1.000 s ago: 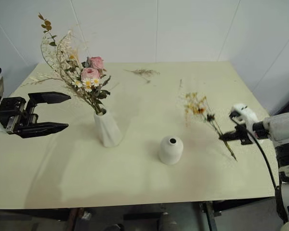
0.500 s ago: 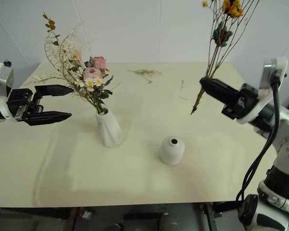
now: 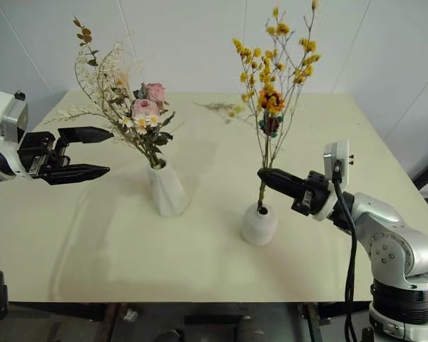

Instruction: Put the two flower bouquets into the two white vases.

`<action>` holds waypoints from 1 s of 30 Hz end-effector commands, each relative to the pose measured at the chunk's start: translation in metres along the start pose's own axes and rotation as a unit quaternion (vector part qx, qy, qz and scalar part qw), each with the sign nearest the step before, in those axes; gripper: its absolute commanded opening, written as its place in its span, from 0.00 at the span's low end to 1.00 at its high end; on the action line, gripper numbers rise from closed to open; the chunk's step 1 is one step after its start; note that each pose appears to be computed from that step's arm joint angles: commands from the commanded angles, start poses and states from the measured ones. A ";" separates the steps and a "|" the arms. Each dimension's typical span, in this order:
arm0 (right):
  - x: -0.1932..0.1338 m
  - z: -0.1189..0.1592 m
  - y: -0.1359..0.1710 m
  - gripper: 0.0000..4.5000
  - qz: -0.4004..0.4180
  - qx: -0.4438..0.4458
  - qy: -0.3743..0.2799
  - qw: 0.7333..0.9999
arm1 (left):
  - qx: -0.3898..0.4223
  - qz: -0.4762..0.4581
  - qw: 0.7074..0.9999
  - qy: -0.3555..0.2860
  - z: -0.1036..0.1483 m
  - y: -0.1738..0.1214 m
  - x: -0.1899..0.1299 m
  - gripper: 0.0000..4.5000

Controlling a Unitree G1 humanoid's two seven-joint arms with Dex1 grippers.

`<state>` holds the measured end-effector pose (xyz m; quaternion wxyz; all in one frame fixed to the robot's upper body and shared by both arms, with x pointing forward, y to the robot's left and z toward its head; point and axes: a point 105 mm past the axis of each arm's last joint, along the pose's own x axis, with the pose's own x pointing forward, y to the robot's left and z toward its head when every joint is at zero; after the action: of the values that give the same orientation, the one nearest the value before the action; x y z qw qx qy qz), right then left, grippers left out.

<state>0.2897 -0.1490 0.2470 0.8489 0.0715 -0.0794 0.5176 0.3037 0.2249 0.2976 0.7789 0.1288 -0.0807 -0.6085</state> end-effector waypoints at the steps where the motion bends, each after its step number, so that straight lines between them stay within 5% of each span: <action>1: -0.009 0.013 0.000 0.01 -0.003 -0.015 -0.019 1.000 | 0.021 -0.003 1.000 -0.002 0.010 -0.004 -0.001 1.00; 30: -0.017 -0.018 -0.016 0.01 -0.035 -0.010 -0.018 0.999 | 0.034 -0.003 0.999 -0.011 0.013 -0.001 0.005 1.00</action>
<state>0.2994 -0.1670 0.2274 0.8655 0.0793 -0.0943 0.4856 0.3055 0.2196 0.2948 0.7766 0.1229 -0.0850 -0.6120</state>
